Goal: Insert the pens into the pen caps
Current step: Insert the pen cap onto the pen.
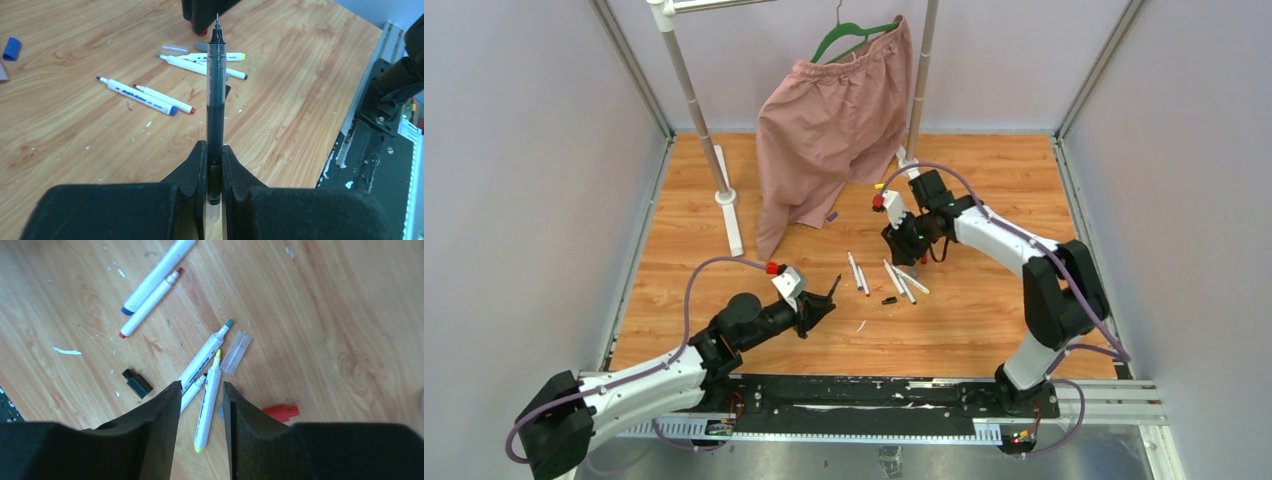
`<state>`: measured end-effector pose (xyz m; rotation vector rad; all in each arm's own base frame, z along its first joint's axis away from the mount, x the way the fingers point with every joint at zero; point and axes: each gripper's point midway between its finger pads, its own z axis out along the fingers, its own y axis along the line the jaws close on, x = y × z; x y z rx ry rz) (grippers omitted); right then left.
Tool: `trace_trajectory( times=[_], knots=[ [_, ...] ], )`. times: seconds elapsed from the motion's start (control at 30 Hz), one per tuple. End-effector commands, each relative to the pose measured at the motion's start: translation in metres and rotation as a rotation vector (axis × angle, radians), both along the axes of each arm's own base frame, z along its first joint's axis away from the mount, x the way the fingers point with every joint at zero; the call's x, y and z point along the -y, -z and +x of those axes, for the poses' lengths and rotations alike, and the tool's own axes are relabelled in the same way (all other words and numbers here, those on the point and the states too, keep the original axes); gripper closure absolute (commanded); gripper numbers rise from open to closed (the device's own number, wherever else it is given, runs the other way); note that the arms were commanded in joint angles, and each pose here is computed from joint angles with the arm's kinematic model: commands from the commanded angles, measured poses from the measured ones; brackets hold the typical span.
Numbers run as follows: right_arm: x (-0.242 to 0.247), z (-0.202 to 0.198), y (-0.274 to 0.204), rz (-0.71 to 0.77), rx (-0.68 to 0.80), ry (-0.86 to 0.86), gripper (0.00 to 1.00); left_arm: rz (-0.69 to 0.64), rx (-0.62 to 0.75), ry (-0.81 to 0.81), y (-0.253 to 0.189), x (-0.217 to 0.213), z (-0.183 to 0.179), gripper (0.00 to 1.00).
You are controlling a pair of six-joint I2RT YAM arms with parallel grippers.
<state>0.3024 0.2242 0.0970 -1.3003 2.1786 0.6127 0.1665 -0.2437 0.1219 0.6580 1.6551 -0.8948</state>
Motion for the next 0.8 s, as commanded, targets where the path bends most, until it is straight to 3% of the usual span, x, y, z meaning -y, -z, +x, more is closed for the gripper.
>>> trace_trajectory(
  times=[0.0, 0.77],
  knots=[
    [0.008, 0.005, 0.032, -0.150, -0.063, 0.092, 0.61, 0.020, 0.006, -0.053, 0.004, -0.005, 0.008, 1.00],
    [-0.003, 0.017, 0.067, -0.197, -0.192, 0.175, 0.63, 0.015, -0.001, -0.036, 0.002, -0.002, 0.006, 1.00]
  ],
)
